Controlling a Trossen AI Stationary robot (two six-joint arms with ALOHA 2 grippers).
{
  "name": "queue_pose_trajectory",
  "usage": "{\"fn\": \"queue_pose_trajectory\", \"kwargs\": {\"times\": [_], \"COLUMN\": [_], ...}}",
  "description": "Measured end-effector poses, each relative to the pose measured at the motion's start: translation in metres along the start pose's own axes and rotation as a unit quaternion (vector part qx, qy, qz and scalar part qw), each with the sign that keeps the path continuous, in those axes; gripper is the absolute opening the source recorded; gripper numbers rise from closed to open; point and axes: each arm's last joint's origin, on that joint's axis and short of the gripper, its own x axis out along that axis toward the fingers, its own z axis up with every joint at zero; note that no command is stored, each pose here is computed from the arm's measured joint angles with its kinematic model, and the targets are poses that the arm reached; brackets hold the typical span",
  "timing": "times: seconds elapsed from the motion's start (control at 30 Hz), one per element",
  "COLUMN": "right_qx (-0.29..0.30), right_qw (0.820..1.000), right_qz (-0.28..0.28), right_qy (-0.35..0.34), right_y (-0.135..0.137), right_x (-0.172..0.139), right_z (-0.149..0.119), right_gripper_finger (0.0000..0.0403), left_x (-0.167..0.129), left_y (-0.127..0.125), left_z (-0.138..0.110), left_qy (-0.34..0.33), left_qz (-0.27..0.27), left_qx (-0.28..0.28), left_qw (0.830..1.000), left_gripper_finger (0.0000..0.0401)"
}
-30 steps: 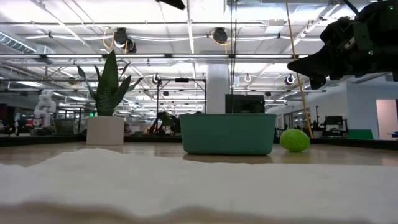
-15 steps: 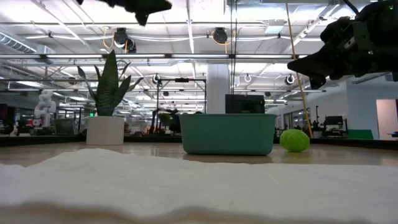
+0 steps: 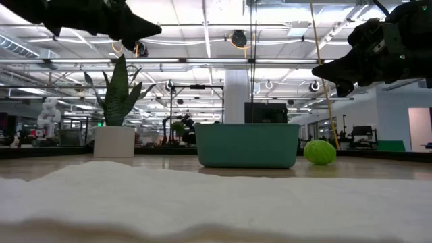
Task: Pick and placing Produce into tupperware
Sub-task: Put the green cabbage into the blue bin
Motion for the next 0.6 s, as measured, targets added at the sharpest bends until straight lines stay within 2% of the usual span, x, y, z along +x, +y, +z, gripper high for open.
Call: {"fn": "queue_pose_trajectory", "kwargs": {"times": [0.27,0.43,0.6], "right_qx": [0.0,0.002,0.009], "right_qw": [1.0,1.0,1.0], "right_qz": [0.0,0.0,-0.001], "right_qy": [0.0,0.0,0.0], "right_y": [0.0,0.0,0.0], "right_x": [0.0,0.0,0.0], "right_z": [0.0,0.0,0.0], "right_gripper_finger": [0.0,0.0,0.0], "left_x": [-0.011,-0.015,-0.019], "left_y": [-0.004,-0.006,-0.007], "left_z": [-0.037,-0.058,-0.068], "left_qy": [-0.045,-0.057,-0.086], "left_qz": [-0.005,0.032,0.051], "left_qx": [-0.035,-0.047,-0.041], "left_qw": [0.998,0.997,0.994], "left_gripper_finger": [0.0,0.0,0.0]}}
